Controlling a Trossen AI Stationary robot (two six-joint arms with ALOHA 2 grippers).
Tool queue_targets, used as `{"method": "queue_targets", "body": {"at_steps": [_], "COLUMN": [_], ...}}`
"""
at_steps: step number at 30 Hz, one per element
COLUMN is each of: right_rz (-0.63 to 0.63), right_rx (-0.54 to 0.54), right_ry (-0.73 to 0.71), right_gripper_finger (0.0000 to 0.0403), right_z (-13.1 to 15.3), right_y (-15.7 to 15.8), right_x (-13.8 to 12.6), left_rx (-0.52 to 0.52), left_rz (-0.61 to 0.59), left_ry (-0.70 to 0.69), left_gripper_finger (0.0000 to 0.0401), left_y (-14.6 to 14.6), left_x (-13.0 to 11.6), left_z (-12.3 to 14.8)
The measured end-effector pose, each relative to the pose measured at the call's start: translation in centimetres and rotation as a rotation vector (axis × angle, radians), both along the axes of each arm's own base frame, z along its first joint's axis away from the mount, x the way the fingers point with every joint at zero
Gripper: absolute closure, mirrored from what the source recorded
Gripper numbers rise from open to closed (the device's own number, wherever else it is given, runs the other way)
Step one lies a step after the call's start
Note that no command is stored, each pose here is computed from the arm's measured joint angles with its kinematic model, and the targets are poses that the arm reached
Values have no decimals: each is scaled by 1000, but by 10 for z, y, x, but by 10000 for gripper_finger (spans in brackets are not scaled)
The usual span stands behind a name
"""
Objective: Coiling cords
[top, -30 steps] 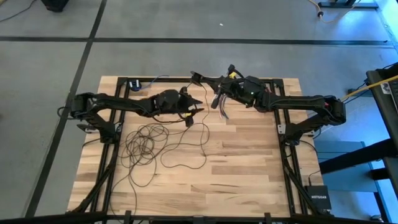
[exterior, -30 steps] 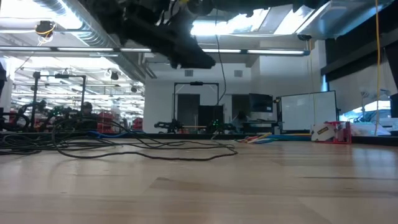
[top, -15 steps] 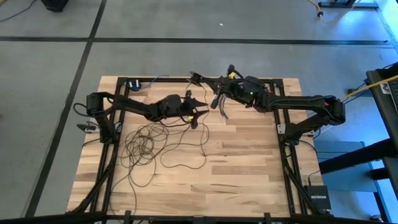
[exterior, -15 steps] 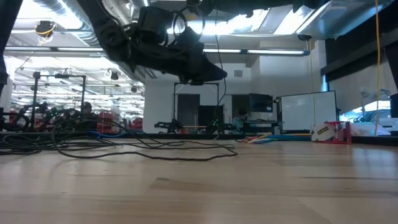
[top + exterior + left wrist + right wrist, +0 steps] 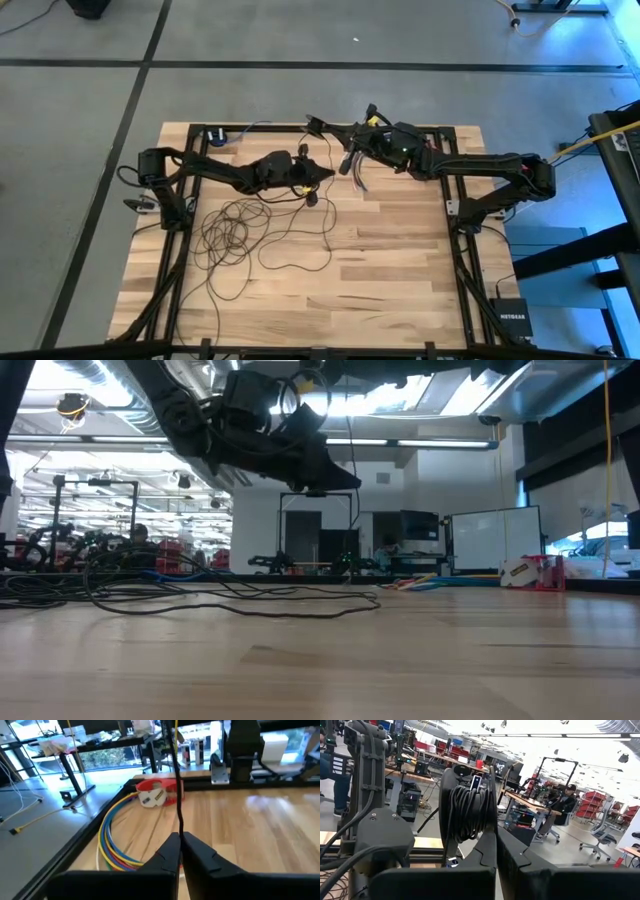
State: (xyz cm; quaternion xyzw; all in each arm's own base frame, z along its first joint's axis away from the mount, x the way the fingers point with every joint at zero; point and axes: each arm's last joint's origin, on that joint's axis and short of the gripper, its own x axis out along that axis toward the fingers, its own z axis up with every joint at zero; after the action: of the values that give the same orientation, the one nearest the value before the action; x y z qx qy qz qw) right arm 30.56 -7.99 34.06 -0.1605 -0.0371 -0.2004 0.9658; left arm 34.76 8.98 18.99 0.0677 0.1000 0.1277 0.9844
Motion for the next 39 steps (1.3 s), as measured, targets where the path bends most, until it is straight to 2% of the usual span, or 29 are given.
{"method": "queue_targets", "body": {"at_steps": [9,20,28,39], "right_rz": [11,11,2,-63], "right_rx": [-39,-1,33,66], "right_ry": [102,370,517,670], "right_gripper_finger": [402,402,402,402], "right_z": [4,-11,-25,-39], "right_y": [18,38,38,37], "right_x": [-10,-23,-27,-34], "left_rx": [57,41,37,43], "left_rz": [212,283,326,365], "left_ry": [168,259,284,272], "left_gripper_finger": [398,398,397,396], "left_y": [21,33,43,46], "left_x": [-11,-34,-50,-80], "left_z": [-9,-12,3,42]}}
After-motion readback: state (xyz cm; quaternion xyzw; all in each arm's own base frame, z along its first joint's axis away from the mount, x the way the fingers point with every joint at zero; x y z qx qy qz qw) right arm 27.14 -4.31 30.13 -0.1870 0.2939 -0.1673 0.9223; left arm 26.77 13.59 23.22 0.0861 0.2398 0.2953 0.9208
